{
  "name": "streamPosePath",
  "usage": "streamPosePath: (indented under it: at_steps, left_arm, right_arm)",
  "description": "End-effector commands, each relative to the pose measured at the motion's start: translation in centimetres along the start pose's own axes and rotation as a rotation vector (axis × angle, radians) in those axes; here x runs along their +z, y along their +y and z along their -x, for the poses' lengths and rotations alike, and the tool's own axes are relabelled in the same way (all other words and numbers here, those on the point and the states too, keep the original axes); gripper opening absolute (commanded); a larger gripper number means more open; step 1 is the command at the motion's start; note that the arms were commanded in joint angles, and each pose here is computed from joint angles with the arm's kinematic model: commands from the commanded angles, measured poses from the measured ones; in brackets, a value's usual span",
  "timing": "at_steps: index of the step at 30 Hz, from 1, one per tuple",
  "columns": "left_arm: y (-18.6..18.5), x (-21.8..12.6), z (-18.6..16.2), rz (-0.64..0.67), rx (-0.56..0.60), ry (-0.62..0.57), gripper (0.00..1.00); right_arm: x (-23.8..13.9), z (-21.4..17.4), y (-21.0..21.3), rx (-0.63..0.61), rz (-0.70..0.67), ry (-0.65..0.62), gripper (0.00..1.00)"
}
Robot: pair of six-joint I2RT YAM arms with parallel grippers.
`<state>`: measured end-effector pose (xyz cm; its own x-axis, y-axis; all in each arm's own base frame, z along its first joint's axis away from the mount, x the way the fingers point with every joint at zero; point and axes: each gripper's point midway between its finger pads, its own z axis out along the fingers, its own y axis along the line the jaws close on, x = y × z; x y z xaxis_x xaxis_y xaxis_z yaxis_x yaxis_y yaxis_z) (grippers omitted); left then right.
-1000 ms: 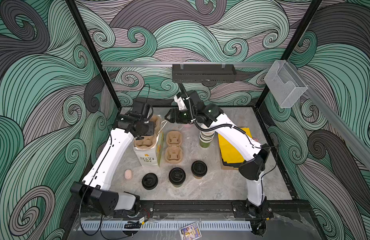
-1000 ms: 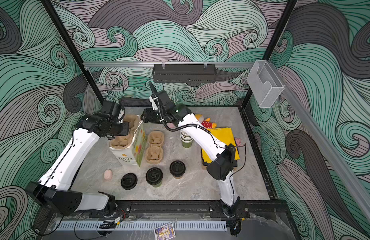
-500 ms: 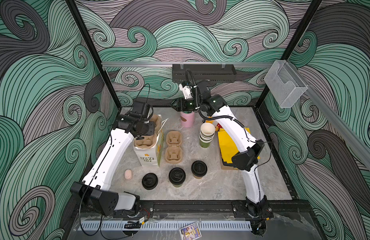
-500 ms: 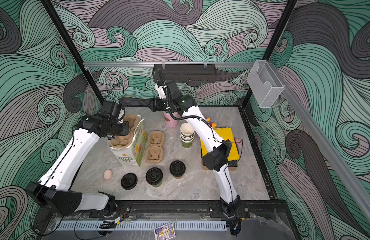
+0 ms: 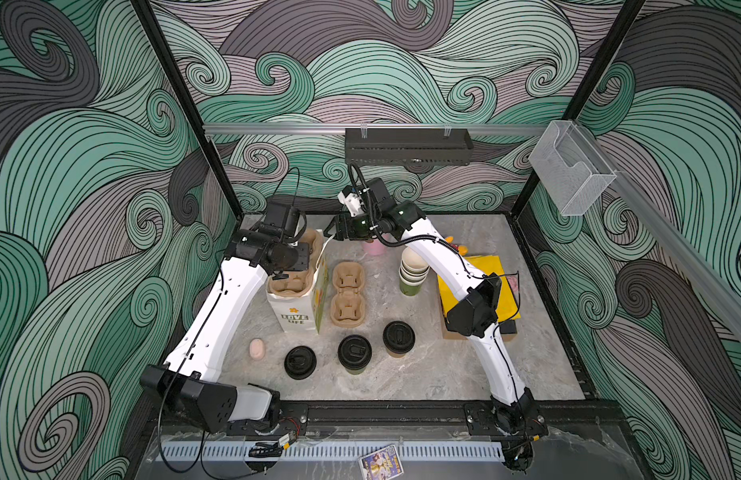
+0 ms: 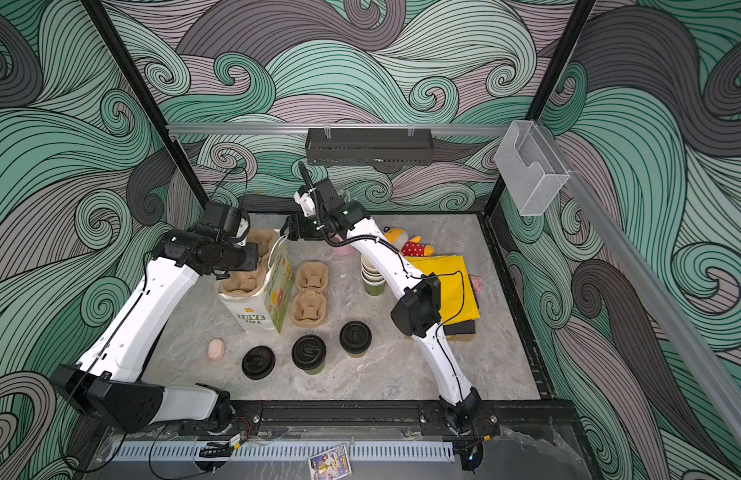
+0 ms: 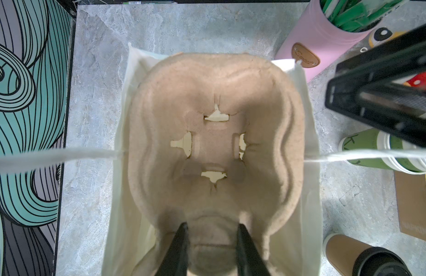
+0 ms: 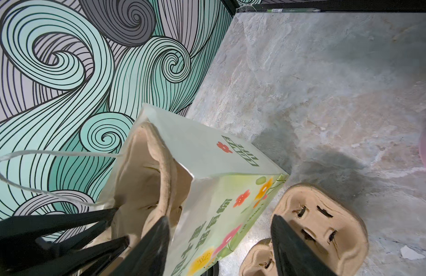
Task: Pack the takeout coffee
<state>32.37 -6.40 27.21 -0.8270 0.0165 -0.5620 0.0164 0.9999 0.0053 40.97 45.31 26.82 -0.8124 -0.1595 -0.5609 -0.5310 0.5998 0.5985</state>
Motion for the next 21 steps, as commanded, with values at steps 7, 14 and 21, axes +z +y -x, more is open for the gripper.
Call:
streamPosePath:
  at_steps: [7,14,21]
  left_arm:
    - [0.1,-0.5,-0.2,0.002,0.016,-0.011,0.05]
    - [0.1,-0.5,-0.2,0.001,0.016,-0.012,0.05]
    - [0.1,-0.5,-0.2,0.003,0.017,-0.014,0.04]
  right_arm:
    - [1.1,0.1,0.9,0.020,0.031,-0.016,0.69]
    - [1.9,0.0,-0.2,0.039,-0.016,-0.025,0.67]
    - [2.2,-0.1,-0.8,0.052,-0.044,-0.027,0.65]
